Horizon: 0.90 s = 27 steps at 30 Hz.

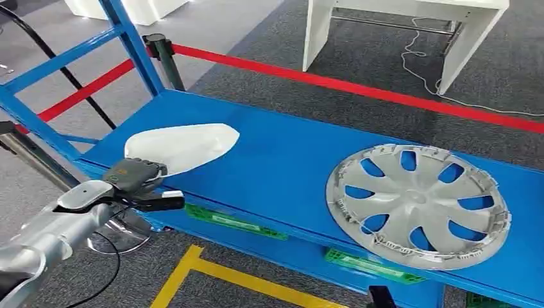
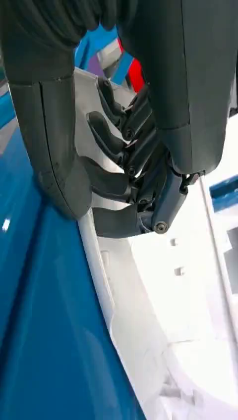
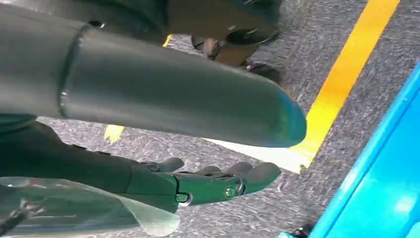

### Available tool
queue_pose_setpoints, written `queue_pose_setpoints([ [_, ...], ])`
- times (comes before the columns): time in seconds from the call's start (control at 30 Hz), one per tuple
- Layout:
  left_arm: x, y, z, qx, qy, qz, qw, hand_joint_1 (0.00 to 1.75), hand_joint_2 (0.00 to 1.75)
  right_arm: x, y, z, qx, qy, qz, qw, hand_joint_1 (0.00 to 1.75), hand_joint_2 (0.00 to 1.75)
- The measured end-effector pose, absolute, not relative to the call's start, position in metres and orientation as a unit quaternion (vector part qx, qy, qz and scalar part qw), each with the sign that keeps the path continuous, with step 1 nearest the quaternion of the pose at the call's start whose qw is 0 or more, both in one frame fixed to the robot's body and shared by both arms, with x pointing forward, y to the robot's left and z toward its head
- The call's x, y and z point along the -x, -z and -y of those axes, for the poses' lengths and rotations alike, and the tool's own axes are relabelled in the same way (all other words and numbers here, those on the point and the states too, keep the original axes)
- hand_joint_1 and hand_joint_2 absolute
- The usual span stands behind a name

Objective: Take the parts from the cabinet and place them on the table.

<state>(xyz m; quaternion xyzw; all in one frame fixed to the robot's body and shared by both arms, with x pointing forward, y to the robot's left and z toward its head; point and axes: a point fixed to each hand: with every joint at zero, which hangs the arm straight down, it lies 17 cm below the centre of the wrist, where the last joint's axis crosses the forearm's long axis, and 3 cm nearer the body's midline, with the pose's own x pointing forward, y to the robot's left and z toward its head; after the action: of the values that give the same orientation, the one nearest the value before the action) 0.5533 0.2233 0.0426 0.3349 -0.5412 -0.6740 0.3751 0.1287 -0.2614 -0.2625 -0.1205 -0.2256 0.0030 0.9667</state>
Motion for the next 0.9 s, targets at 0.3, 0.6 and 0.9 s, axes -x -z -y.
queue_pose_setpoints([
  [0.3, -0.549, -0.044, -0.216, -0.339, 0.671, 0.554, 0.358, 1.75, 1.75, -0.129, 0.263, 0.262, 0.121, -0.007, 0.224, 0.967, 0.00, 0.00],
  [0.6, -0.559, -0.059, -0.216, -0.379, 0.657, 0.556, 0.340, 1.75, 1.75, -0.127, 0.263, 0.257, 0.118, -0.005, 0.220, 0.968, 0.00, 0.00],
  [0.9, -0.561, -0.073, -0.206, -0.406, 0.637, 0.573, 0.318, 1.75, 1.75, -0.124, 0.264, 0.259, 0.120, 0.004, 0.212, 0.970, 0.00, 0.00],
])
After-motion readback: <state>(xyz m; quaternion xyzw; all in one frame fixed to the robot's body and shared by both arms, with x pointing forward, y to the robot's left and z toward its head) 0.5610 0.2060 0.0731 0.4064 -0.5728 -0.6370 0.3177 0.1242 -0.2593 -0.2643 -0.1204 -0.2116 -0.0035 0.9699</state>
